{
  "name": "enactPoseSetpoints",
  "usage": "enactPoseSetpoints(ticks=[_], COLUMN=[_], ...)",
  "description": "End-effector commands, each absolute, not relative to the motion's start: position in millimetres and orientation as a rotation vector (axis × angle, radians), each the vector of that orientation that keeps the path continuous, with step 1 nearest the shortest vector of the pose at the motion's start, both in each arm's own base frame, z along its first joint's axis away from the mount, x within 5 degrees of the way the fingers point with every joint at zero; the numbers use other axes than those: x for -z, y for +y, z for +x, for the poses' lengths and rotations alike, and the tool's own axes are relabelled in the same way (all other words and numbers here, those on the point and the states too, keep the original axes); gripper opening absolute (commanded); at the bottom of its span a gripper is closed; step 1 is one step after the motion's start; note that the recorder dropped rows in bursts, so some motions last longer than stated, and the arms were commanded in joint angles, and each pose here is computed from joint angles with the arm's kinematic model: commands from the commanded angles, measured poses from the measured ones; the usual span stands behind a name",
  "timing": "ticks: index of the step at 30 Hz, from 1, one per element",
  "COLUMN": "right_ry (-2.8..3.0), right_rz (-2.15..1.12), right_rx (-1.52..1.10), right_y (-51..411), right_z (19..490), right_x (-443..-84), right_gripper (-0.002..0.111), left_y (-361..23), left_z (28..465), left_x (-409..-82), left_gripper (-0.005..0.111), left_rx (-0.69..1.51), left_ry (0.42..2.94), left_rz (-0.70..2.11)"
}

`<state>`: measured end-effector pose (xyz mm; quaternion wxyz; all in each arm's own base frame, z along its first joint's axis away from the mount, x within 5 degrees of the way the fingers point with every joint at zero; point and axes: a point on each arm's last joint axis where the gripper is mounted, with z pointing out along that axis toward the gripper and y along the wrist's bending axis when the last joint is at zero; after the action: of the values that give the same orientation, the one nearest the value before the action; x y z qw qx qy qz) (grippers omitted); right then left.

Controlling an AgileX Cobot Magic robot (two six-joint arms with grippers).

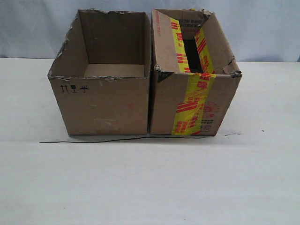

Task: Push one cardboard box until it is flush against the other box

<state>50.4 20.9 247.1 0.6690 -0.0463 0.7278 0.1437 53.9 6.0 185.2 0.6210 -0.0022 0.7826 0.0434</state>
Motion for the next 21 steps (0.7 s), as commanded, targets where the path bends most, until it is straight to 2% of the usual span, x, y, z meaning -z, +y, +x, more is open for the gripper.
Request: enactPoseSetpoints(ticks=[1,9,16,21], right_ry=[1.623,1.623,1.633,1.674], right_rz=[-0.099,-0.099,-0.203,-0.236], right_rx=[-0.322,-0.322,-0.189,-0.137], right_y=[20,20,18,17], right_z=[51,51,51,54], right_x=[-248,-248,-245,-230], right_gripper=[0.0,0.0,0.0,0.0], left_y=[6,6,6,6], left_z=[54,54,54,54], left_x=[-186,-186,-186,-186], left_gripper=[0.0,0.0,0.0,0.0], left_rx=[-0.098,-0.098,-0.098,-0.098], left_ry=[1.783,1.783,1.783,1.783], left_rz=[-0.004,-0.004,-0.004,-0.004])
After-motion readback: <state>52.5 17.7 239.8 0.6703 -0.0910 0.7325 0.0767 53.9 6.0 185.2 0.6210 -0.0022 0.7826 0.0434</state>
